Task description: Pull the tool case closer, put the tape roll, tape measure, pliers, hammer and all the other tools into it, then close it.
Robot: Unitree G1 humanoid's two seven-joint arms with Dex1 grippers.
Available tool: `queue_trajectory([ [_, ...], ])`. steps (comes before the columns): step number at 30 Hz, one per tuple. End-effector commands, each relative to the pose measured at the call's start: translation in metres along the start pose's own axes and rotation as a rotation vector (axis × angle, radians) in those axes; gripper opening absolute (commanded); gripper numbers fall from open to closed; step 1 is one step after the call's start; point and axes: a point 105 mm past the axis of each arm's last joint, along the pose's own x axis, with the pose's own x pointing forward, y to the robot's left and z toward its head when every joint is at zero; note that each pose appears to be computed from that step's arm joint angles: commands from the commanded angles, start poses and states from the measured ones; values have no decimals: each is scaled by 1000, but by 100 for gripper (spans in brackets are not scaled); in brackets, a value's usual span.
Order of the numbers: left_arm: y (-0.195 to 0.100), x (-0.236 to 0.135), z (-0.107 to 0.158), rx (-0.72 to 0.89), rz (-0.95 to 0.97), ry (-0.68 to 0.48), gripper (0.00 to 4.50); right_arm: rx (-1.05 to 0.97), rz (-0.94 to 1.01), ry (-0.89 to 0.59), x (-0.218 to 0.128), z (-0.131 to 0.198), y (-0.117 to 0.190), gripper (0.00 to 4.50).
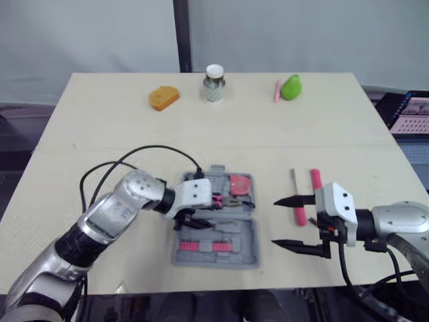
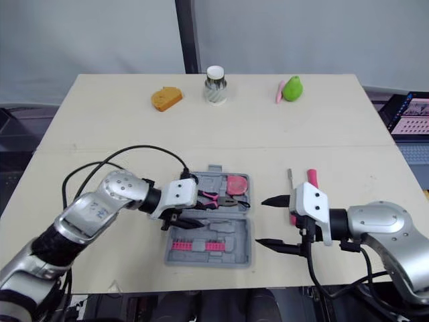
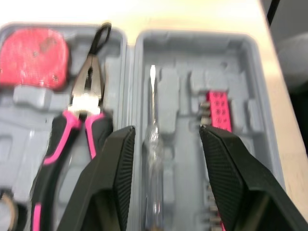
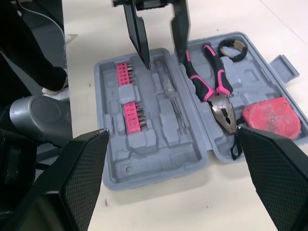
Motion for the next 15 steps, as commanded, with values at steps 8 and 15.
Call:
queue_trajectory([
  [8,10,11,-14,14,88,-128,3,-24,-17,-20,-4,10,0,450],
  [15,10,19,-26,-21,102,-123,3,-20,-19,-16,-5,10,0,450],
])
